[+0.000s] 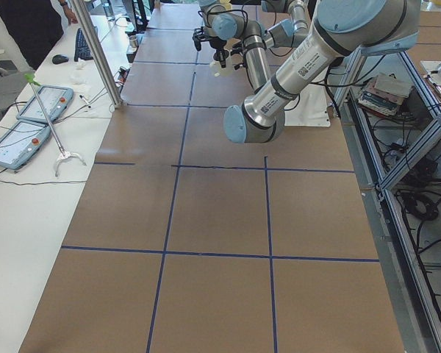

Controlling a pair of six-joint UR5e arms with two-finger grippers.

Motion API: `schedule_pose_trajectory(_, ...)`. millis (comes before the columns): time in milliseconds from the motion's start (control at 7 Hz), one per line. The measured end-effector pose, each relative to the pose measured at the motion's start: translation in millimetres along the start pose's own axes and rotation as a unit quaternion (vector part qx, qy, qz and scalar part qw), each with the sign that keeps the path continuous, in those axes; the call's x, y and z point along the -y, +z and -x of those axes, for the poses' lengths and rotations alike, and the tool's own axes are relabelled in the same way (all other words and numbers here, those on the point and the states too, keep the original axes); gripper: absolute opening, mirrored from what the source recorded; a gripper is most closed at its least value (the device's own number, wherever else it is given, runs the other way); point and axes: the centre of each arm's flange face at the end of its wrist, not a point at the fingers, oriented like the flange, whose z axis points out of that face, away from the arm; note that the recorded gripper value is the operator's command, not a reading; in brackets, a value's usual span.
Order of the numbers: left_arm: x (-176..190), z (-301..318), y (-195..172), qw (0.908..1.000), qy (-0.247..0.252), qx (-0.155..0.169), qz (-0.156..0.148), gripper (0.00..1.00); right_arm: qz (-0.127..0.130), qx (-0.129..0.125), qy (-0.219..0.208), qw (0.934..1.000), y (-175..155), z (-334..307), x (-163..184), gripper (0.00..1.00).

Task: Left arm hands cup to right arm to dump lemon

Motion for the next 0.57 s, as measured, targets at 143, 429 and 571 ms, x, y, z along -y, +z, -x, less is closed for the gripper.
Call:
schedule_pose_trajectory(143,-3,1,1,1.0000,0.002,0.000,0.002,0.00,-0.002,0.001,0.003,1.0000,0,0,1,0.99)
schedule_pose_trajectory(429,-12,-2,3,1.0000,0.008,-0.002,0.005,0.00,-0.004,-0.001,0.005,1.0000,2,-1,3,0.99)
schedule_pose_trajectory(571,-18,-3,4,0.9999,0.012,-0.003,0.008,0.00,-0.004,-0.002,0.005,1.0000,3,-1,4,0.99)
